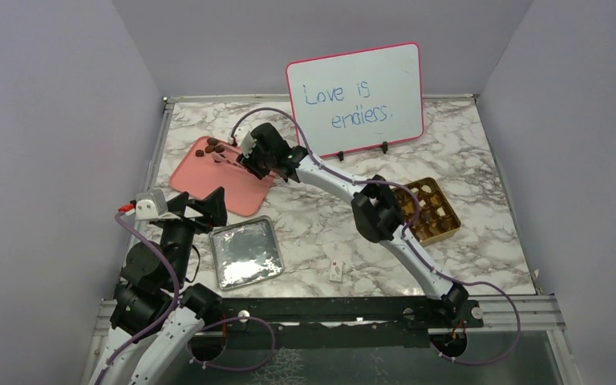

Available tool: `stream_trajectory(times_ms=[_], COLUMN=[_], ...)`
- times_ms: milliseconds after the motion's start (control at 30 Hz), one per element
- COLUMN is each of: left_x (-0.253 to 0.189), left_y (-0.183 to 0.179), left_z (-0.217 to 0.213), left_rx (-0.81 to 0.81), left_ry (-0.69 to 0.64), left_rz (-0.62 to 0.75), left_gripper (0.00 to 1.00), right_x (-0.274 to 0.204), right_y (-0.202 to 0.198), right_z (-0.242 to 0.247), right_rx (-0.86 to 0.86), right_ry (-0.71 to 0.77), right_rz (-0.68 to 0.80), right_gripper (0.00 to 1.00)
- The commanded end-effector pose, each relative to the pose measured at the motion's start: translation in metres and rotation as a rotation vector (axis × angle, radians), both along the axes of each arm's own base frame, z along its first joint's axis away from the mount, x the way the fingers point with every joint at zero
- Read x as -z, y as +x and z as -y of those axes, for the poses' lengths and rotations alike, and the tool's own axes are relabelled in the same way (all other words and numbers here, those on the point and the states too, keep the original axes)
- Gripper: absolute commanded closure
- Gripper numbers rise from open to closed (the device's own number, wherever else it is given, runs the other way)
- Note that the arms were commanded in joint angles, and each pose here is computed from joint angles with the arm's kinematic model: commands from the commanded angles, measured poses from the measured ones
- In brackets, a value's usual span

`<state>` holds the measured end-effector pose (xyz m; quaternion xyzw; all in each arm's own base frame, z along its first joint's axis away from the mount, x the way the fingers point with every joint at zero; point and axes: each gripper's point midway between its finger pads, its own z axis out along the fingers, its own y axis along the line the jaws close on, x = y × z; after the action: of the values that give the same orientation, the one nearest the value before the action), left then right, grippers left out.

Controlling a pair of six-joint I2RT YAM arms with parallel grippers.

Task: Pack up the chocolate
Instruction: Pick up the fake chocolate from the plate.

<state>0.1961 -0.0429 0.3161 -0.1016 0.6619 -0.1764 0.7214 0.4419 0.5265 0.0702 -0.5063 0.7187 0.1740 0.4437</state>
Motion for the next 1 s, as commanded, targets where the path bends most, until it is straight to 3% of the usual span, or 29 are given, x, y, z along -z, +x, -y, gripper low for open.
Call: stream_trajectory(times_ms=[0, 967], left_x=[-0.008, -0.009], left_y=[-0.004, -0.007], left_z=[-0.003, -0.007], left_rx=[-0.004, -0.018], left_ry=[-0.019, -0.029], left_rz=[0.016, 0.023], left_gripper=[0.01, 0.01], right_x=[0.018, 0.023], right_y=[0.002, 0.008], right_z=[-0.001, -0.006], right_rx=[-0.010, -0.009], right_ry=[-0.008, -0.007], right_rz=[-0.031, -0.009], right_gripper=[0.57, 0.60])
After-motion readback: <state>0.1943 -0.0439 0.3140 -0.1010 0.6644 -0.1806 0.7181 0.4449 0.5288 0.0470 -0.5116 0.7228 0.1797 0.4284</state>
